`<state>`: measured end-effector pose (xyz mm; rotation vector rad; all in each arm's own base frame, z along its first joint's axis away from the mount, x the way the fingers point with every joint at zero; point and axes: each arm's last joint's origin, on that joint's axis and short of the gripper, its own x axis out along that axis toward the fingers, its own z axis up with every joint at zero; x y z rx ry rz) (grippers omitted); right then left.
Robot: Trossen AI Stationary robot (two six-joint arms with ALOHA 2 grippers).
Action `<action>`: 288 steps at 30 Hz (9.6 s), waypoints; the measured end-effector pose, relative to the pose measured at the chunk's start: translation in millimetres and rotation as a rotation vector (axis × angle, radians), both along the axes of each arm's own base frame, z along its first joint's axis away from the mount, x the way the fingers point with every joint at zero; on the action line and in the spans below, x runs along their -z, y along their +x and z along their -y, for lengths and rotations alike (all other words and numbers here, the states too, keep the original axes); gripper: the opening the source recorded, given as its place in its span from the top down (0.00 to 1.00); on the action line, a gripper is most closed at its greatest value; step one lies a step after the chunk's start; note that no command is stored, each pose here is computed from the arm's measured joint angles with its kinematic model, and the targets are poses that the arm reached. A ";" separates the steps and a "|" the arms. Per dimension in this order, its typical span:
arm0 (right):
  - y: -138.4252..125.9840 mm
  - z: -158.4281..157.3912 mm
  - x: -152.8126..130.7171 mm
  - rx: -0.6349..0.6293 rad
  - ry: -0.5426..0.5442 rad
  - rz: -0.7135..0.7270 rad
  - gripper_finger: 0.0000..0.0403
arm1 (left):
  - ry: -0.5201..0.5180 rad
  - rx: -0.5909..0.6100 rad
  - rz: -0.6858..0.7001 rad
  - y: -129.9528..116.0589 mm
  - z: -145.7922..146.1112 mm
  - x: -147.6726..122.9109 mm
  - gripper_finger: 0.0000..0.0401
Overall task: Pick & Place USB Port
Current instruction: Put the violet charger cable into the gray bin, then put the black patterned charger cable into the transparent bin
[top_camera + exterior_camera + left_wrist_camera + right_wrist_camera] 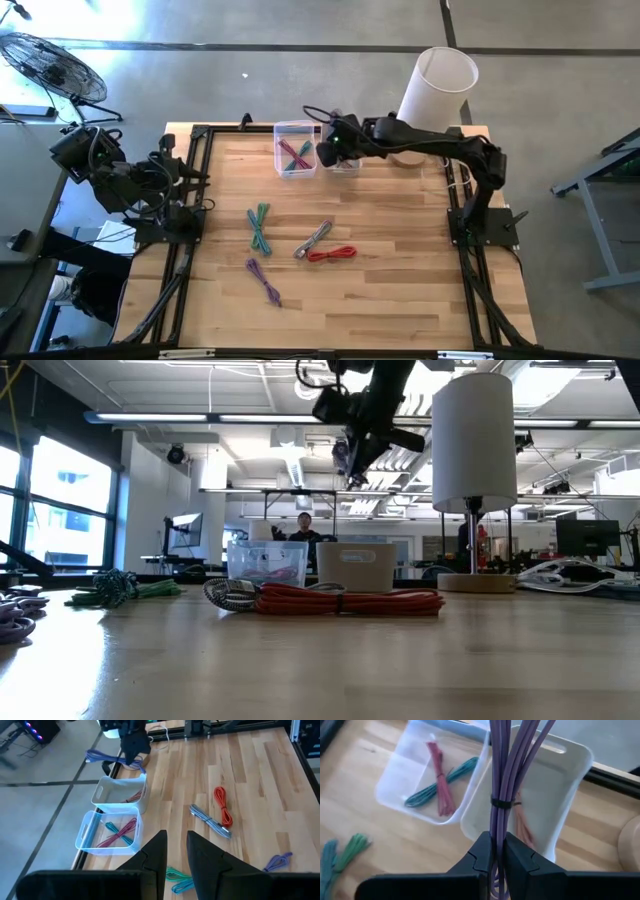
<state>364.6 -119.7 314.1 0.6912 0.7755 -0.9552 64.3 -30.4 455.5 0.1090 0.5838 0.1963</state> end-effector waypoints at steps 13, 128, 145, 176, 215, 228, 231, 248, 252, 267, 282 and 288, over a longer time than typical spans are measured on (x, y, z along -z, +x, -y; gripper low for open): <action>-3.3 27.4 10.5 0.046 0.053 -0.008 0.95 | 0.009 -0.001 0.002 0.0 -0.2 -0.1 0.82; 73.7 -147.2 137.3 -1.781 -0.346 -0.651 0.67 | -0.057 0.023 -0.030 1.4 3.0 1.3 0.82; 78.0 -149.2 160.7 -1.811 -0.271 -0.637 0.67 | -0.046 0.012 -0.022 1.6 2.7 1.0 0.82; 55.8 -144.4 129.0 -1.440 -0.269 -0.837 0.99 | 0.002 0.014 -0.068 17.3 16.8 4.8 0.82; -38.4 -204.0 -124.8 -1.253 -1.019 0.147 1.00 | 0.115 0.071 0.403 59.7 49.7 -44.3 0.53; -40.7 -217.5 -131.1 -1.292 -1.058 0.232 1.00 | 0.098 0.312 0.503 130.4 36.7 -51.1 0.59; -44.0 -222.4 -133.6 -1.289 -1.067 0.245 1.00 | 0.059 0.412 0.521 144.7 33.0 -49.7 0.59; -60.8 -223.2 -147.2 -1.209 -1.103 0.246 1.00 | -0.035 0.578 0.535 198.0 7.0 -35.9 0.59; -60.4 -221.8 -146.6 -1.212 -1.101 0.241 1.00 | -0.057 0.597 0.515 208.8 6.7 -29.5 0.59; -58.9 -215.5 -143.8 -1.235 -1.108 0.196 1.00 | -0.041 0.608 0.531 212.9 7.9 -29.3 0.59; -56.0 -206.5 -142.8 -1.238 -1.104 0.181 1.00 | -0.053 0.661 0.487 220.8 10.3 -21.1 0.59; -54.9 -203.0 -142.5 -1.232 -1.105 0.173 1.00 | -0.057 0.664 0.473 220.3 10.3 -19.8 0.59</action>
